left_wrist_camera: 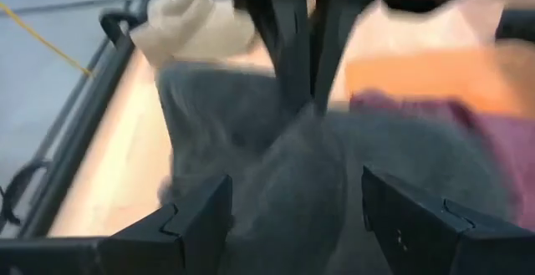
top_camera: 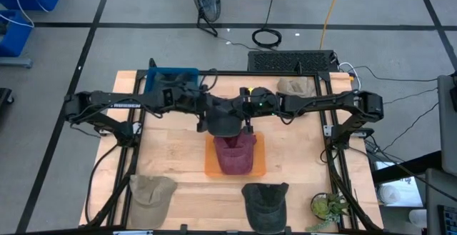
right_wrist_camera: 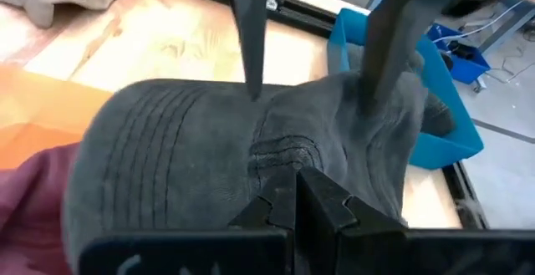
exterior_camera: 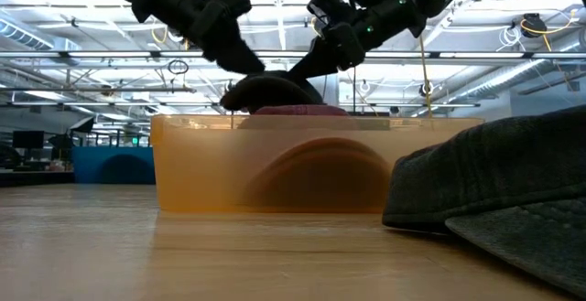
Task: Pick & Place hat
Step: Put the top black cap into the blue bin
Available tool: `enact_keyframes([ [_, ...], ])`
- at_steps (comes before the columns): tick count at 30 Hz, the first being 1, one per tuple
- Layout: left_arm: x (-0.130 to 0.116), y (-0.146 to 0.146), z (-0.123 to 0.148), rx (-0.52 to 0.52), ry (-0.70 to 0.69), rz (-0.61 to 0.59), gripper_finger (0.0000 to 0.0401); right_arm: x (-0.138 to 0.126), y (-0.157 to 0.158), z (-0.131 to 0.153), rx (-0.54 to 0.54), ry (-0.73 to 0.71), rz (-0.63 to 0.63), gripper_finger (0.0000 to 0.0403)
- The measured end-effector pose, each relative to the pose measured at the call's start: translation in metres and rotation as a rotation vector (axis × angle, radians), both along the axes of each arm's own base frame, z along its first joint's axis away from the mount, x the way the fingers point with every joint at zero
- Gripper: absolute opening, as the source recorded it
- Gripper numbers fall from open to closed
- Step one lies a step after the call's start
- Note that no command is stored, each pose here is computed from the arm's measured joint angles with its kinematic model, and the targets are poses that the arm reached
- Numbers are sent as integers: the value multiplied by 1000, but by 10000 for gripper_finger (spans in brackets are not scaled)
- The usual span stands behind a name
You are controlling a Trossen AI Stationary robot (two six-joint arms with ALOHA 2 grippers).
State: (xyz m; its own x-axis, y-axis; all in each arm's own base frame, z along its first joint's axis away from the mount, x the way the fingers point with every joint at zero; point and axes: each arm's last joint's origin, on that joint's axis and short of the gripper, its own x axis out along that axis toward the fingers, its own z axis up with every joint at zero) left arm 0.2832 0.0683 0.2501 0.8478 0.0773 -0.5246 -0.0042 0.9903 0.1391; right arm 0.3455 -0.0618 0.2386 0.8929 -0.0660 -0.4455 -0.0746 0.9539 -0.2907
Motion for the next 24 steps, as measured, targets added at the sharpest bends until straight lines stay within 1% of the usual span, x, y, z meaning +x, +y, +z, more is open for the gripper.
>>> enact_keyframes([
  [3, 0, 0, 2, 28, -10, 1, 267, 0, -1, 1, -5, -2, -24, 0],
  [6, 1, -1, 3, 30, -19, -4, 267, 0, -1, 0, -14, 0, -39, 0],
  [14, 3, -1, 0, 28, -12, -5, 263, 1, 1, 1, -10, -11, -11, 0],
  [18, 3, -1, 0, 28, -14, -5, 235, 1, 1, 1, -12, -10, -10, 0],
  [24, 3, -1, 0, 28, -14, -5, 166, 1, 1, 2, -16, -14, -8, 0],
])
